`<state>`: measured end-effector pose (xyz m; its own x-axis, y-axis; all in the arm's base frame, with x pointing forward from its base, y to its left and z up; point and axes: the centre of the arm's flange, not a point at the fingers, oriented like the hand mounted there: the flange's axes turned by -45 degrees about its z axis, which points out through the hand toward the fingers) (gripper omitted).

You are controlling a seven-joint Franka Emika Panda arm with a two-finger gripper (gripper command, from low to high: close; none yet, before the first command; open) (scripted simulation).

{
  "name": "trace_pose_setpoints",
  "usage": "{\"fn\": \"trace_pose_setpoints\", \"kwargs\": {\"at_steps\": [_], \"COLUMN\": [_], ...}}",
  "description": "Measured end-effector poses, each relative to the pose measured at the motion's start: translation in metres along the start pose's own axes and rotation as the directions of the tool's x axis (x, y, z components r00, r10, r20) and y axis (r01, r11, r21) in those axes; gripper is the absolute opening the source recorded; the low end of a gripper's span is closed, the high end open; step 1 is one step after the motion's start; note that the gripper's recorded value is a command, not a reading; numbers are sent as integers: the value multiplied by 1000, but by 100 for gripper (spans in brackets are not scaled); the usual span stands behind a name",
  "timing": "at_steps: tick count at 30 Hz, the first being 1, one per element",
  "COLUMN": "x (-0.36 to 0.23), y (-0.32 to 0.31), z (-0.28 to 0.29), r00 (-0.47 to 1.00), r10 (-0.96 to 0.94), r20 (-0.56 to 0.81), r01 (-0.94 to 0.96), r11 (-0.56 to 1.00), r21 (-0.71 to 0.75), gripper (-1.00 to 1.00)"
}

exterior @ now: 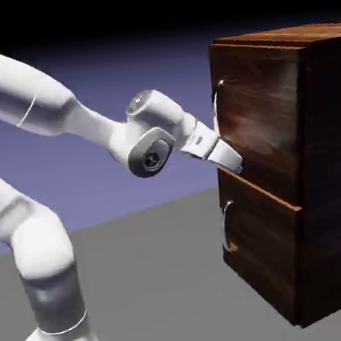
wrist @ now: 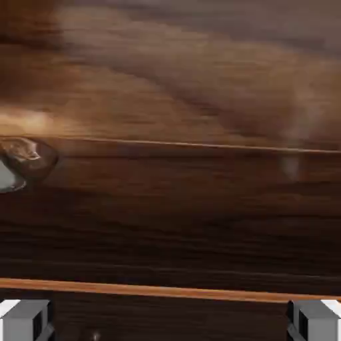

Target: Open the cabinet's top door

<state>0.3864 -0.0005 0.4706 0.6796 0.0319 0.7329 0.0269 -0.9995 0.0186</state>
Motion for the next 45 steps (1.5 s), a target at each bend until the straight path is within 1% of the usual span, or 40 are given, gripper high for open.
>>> {"fn": "trace_pose_setpoints", "kwargs": {"at_steps": [12,25,35,45], "x": [17,17,8,-3], "y": [14,10,-7,-32], "z": [-45,-83,-96,-94], "r00": [990,954,907,841], "r10": [72,111,111,86], "r20": [-125,-279,-406,-534], "r01": [-72,-109,-109,-94], "r11": [997,994,994,995], "r21": [4,23,28,12], "gripper": [0,0,0,0]}}
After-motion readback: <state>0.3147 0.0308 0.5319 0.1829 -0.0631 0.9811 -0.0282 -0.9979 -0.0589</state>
